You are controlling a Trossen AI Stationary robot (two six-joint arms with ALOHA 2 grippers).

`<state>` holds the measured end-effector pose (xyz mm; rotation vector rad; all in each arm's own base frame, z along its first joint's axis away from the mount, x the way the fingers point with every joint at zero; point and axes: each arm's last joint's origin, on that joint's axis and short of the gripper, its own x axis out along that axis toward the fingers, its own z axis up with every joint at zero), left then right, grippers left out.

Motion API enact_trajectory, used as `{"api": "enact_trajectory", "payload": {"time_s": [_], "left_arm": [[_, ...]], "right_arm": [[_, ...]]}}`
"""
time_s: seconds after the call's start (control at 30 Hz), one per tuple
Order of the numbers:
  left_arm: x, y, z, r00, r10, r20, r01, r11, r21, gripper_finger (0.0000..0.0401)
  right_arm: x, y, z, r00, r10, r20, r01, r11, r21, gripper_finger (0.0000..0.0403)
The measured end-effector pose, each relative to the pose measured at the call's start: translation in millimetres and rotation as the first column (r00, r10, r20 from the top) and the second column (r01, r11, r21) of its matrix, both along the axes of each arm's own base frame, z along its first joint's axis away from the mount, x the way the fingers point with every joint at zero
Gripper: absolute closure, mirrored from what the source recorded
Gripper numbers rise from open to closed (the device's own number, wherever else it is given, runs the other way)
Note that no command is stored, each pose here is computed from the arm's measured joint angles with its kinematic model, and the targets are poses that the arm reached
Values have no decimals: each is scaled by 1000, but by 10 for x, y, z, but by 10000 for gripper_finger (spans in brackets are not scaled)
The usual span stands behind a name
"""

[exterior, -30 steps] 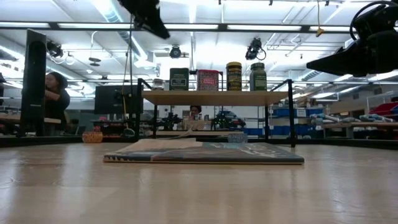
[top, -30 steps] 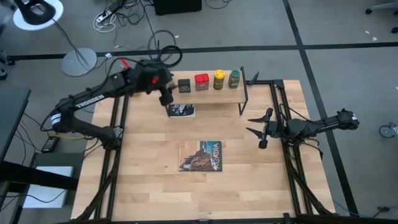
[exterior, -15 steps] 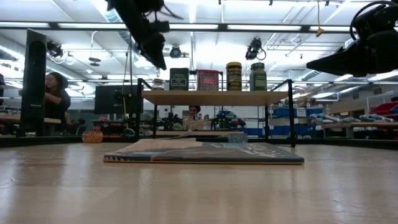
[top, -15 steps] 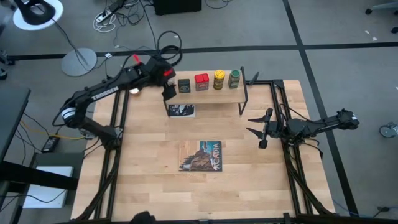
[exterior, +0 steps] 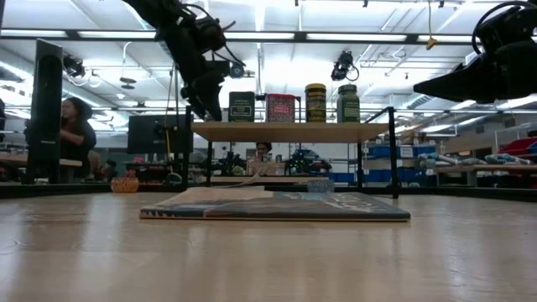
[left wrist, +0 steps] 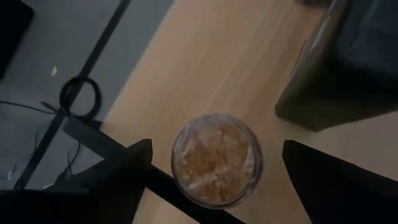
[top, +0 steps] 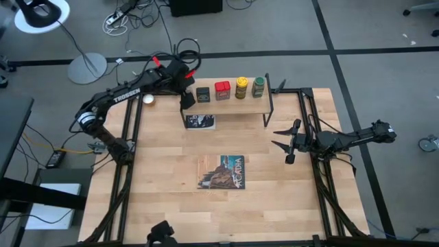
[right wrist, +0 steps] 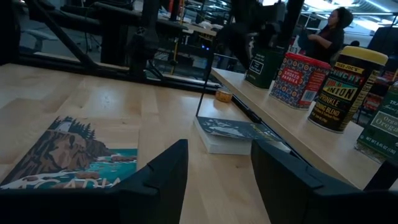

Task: Shelf spices
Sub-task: Remove the brown seasoning bottle from the shelf

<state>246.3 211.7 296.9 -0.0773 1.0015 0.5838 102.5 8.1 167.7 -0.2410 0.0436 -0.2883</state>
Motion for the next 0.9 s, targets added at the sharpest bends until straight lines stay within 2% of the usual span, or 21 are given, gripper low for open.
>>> {"api": "enact_trajectory", "payload": {"time_s": [0.23, 0.6, 0.9], "left_arm": [[34, 45, -49, 1000, -3, 8, 3, 1000, -8, 89], [41, 43, -41, 1000, -12, 28, 13, 1000, -13, 215], [5, -6, -3, 1000, -8, 13, 8, 1000, -16, 222]], "right_arm": [[0, 0, 0, 1000, 0, 0, 0, 1000, 0, 227], [0, 0, 0, 1000, 0, 0, 0, 1000, 0, 227], [0, 0, 0, 1000, 0, 0, 0, 1000, 0, 227]]}}
